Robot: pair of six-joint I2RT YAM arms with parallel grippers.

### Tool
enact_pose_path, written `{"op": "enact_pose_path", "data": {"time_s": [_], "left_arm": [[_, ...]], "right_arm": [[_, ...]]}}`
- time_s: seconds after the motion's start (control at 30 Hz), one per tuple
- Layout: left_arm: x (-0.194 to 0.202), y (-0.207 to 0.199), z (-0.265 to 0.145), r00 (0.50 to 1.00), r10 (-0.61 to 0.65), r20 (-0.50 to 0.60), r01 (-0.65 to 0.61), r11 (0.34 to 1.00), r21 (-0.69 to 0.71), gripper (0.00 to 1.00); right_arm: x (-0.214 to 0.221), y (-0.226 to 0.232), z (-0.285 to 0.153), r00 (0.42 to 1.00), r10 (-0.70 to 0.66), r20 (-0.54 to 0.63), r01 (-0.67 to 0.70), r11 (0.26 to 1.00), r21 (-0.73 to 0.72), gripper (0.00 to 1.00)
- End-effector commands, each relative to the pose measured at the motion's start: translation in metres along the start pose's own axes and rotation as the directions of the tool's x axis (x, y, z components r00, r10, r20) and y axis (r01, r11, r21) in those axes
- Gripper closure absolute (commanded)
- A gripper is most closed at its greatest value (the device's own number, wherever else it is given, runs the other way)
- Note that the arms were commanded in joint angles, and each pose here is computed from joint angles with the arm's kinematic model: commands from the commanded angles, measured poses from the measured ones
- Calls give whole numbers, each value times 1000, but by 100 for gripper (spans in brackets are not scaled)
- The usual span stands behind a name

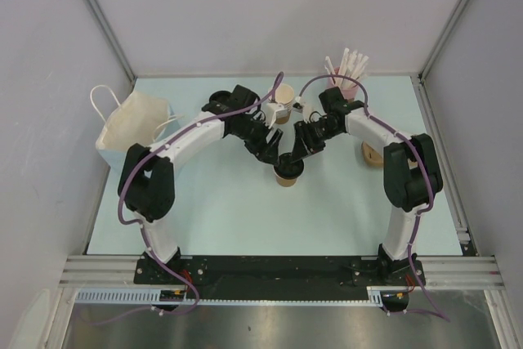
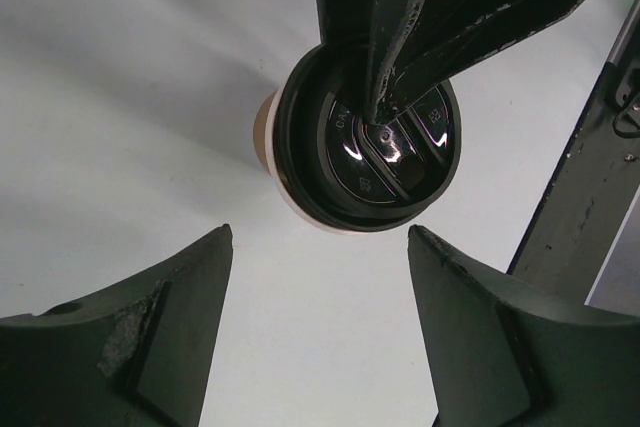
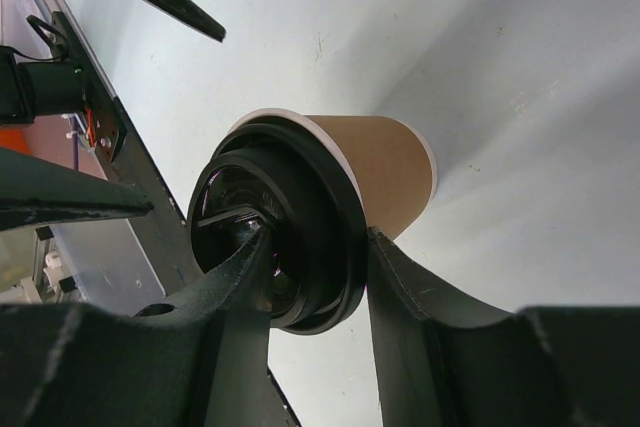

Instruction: Pack the takeout coffee

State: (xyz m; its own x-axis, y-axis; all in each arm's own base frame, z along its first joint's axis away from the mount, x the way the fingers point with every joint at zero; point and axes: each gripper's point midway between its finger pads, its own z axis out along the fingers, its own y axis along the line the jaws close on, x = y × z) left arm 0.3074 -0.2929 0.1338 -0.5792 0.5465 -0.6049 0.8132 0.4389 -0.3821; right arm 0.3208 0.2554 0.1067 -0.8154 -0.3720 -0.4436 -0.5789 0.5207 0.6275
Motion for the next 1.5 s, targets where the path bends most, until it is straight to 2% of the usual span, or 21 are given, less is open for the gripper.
{"op": "enact_pose_path", "data": {"time_s": [0.0,0.03,0.17,0.4,0.6,0.83,1.0,1.13,1.47], "left_arm": [[1,0,8,1000,10,-6,-10,1000,-2,25],[2,0,7,1000,10,-9,-10,1000,-3,25],[3,1,5,999,28,-21,-28,999,-14,24],[5,-7,-8,995,98,-26,-98,995,0,29],[26,-2,1,994,89,-67,-89,996,2,34],[26,1,6,994,83,-68,-82,997,6,34],[25,2,7,995,80,-68,-79,997,4,35],[30,15,10,994,64,-85,-69,996,-60,39],[36,30,20,995,24,-95,-35,993,-113,39]], "right_arm": [[20,-33,15,996,-22,-87,35,988,153,62],[19,-32,15,996,-26,-87,39,988,152,61],[20,-26,19,994,-50,-97,65,985,160,47],[22,-29,22,992,-54,-113,74,981,180,45],[22,-27,24,992,-60,-112,78,983,168,42],[20,-21,21,993,-64,-102,78,988,134,33],[20,-17,20,993,-69,-97,80,991,112,30],[20,-15,21,993,-68,-98,78,992,101,28],[19,-11,19,993,-76,-94,84,993,87,25]]}}
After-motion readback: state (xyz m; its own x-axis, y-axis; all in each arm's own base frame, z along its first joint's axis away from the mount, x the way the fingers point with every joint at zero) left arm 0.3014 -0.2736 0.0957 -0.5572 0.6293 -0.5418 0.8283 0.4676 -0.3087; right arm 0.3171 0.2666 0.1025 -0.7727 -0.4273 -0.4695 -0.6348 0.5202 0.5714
